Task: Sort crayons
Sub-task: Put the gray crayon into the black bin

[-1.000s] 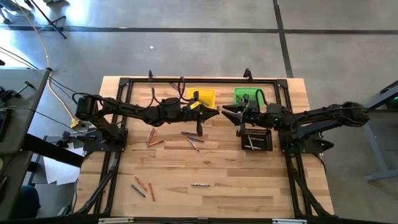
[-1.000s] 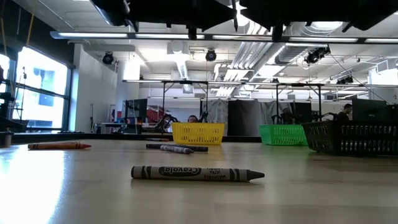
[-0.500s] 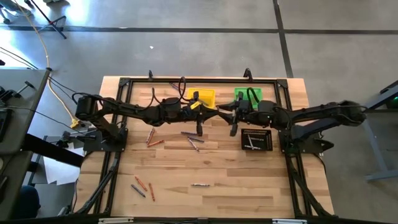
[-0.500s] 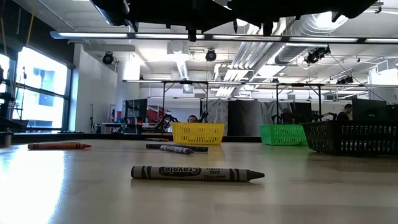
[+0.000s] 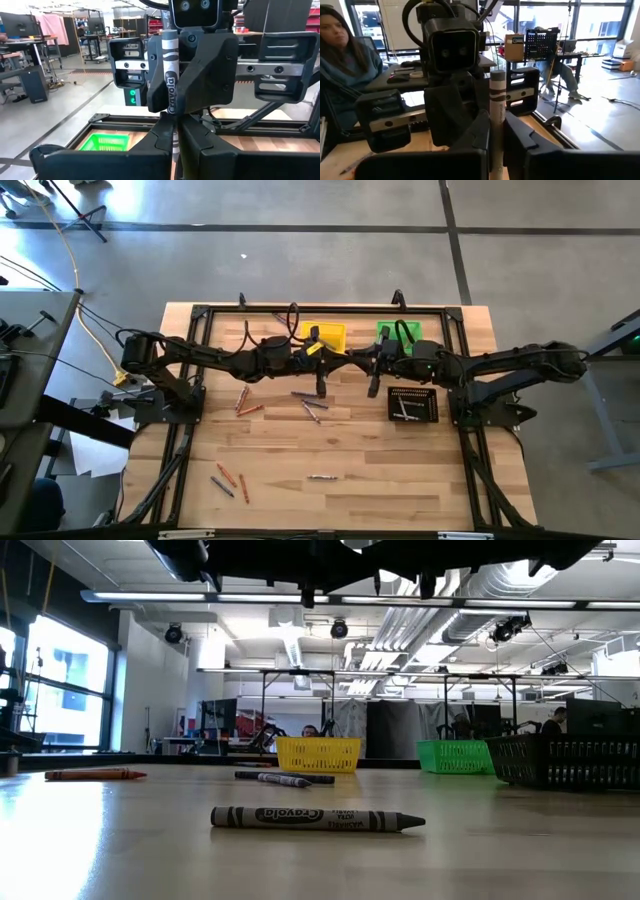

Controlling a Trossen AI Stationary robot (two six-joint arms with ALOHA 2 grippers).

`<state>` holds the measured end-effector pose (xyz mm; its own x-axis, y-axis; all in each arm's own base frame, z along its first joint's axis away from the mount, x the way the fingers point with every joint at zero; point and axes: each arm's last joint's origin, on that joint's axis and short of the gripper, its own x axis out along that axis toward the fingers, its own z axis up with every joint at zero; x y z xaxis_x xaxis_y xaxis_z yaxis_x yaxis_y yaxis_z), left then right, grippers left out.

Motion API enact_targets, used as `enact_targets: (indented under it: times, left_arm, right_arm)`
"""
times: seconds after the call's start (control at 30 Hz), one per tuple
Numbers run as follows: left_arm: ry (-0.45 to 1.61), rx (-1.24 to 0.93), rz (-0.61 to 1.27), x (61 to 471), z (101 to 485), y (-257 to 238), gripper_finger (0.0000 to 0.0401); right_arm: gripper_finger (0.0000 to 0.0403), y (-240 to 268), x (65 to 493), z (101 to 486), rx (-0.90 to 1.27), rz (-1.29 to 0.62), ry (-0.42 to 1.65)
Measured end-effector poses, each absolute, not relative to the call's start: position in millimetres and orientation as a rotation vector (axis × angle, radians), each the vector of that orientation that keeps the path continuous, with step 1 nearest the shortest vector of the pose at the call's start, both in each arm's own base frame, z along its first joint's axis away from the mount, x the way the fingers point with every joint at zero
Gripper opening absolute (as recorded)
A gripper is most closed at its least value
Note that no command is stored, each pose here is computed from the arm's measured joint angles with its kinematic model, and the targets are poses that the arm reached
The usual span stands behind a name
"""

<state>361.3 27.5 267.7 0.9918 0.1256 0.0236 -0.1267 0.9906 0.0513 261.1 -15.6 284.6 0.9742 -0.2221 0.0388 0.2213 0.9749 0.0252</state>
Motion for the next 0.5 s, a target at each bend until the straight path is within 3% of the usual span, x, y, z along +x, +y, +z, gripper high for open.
enact_targets:
  times: [0.5]
  left_arm:
    - [-0.014, 0.056, 0.128, 361, 267, 26, 0.0111]
  right_arm:
    - [0.0004, -30, 257, 281, 0.024, -0.336, 0.013]
